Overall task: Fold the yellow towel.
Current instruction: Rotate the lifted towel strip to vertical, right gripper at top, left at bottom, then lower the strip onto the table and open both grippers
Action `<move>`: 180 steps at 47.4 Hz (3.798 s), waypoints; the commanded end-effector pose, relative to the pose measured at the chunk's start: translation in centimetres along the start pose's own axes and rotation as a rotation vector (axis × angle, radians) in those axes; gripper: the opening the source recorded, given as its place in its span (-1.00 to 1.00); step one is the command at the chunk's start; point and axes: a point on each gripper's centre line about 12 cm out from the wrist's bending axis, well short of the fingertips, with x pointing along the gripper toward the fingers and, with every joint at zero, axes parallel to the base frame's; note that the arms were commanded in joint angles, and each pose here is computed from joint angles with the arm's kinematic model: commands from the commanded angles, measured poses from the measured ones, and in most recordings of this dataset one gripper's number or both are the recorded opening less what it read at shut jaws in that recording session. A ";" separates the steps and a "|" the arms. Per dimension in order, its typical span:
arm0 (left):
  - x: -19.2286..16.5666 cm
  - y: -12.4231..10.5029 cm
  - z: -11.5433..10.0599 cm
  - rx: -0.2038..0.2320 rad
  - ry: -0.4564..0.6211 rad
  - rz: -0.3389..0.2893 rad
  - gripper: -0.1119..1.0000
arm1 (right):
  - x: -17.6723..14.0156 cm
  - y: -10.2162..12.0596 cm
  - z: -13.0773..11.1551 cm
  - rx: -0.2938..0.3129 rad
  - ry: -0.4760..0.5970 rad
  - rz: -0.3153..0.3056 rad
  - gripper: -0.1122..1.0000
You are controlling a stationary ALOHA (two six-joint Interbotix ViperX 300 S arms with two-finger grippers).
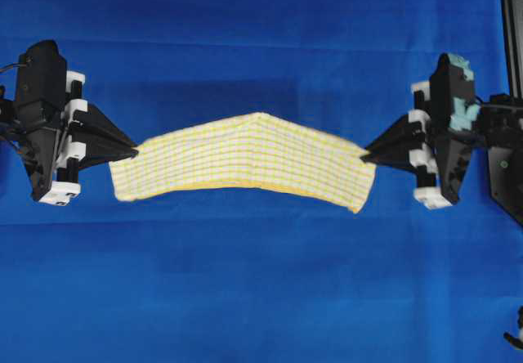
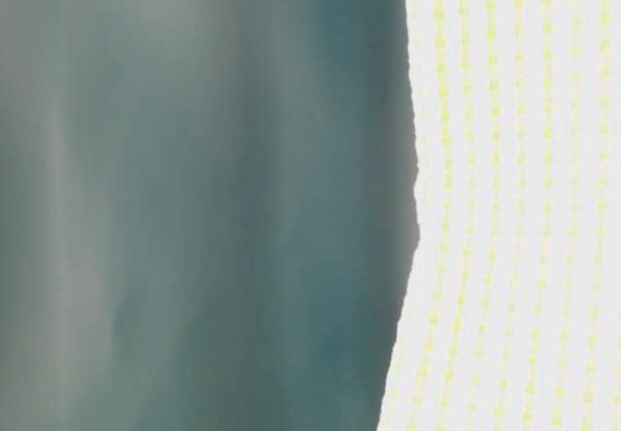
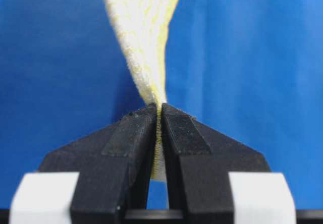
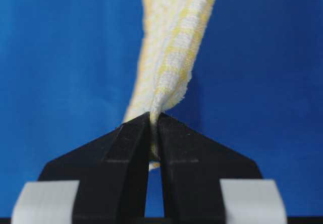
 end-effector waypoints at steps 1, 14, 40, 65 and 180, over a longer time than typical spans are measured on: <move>0.1 -1.0 0.6 0.016 -0.042 -0.036 -0.75 | 0.4 -1.0 1.5 0.020 -0.030 -0.040 -0.73; 0.8 -4.7 1.0 0.068 -0.154 -0.169 -0.75 | 1.6 -5.3 4.7 0.042 -0.062 -0.185 -0.73; 7.7 -10.1 2.6 0.112 -0.142 -0.252 -0.75 | 2.9 -12.6 10.1 0.077 -0.132 -0.378 -0.73; 15.3 -12.5 7.8 0.105 -0.209 -0.241 -0.75 | 3.1 -16.6 14.0 0.041 -0.181 -0.465 -0.73; 16.2 -8.7 1.9 -0.011 -0.109 -0.150 0.68 | 13.5 -16.0 15.1 -0.046 -0.013 -0.365 0.48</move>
